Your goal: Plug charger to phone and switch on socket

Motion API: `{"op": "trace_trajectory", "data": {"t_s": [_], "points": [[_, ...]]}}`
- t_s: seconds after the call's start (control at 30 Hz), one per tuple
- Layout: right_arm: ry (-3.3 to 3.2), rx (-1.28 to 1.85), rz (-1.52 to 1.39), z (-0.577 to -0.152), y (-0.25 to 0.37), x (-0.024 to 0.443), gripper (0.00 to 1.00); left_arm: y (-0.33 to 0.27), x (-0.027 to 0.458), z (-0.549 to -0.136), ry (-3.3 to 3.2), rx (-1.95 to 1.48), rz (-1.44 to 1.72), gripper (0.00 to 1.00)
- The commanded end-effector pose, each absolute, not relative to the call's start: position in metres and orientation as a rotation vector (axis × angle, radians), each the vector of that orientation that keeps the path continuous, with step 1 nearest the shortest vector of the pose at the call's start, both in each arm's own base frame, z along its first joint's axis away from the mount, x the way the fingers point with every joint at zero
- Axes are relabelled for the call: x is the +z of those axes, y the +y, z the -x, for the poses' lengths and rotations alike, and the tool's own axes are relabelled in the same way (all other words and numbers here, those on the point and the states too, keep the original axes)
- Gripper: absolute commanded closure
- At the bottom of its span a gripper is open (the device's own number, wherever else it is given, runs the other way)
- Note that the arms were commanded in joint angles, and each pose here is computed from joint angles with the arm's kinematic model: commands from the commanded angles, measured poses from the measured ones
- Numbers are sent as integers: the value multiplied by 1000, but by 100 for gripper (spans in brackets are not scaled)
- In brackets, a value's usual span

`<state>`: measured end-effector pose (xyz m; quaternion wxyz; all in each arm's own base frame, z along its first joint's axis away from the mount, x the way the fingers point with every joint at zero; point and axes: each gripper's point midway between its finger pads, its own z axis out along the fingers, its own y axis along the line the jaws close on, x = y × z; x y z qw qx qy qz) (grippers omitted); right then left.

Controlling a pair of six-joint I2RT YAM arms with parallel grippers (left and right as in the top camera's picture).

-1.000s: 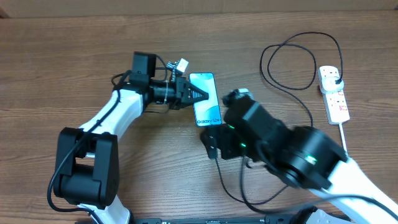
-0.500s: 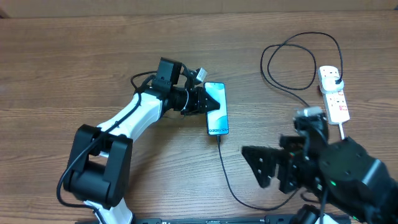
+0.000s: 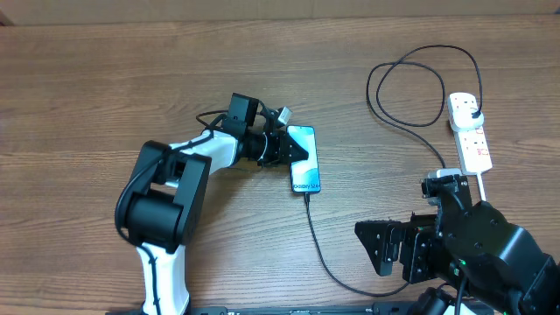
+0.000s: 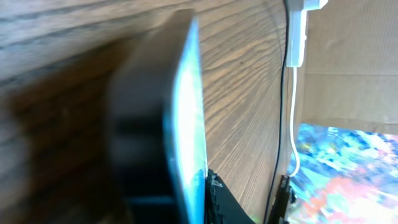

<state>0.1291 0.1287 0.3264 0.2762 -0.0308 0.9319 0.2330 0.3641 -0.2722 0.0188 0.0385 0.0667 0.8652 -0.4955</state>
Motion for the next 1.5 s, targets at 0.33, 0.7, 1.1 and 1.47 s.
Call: {"op": "trace_trajectory", "data": {"t_s": [0.33, 0.7, 1.1, 1.47], "points": [[2458, 585, 37, -137, 121, 333, 0, -279, 14, -379, 2662, -1508, -266, 65], [2479, 553, 36, -137, 118, 325, 0, -270, 0, -372, 2750, -1403, -240, 48], [2484, 555, 33, -136, 118, 325, 0, -268, -3, -381, 2737, -1343, -242, 24], [2426, 663, -86, -145, 129, 339, 0, -268, -1, -385, 2731, -1329, -242, 24]]}}
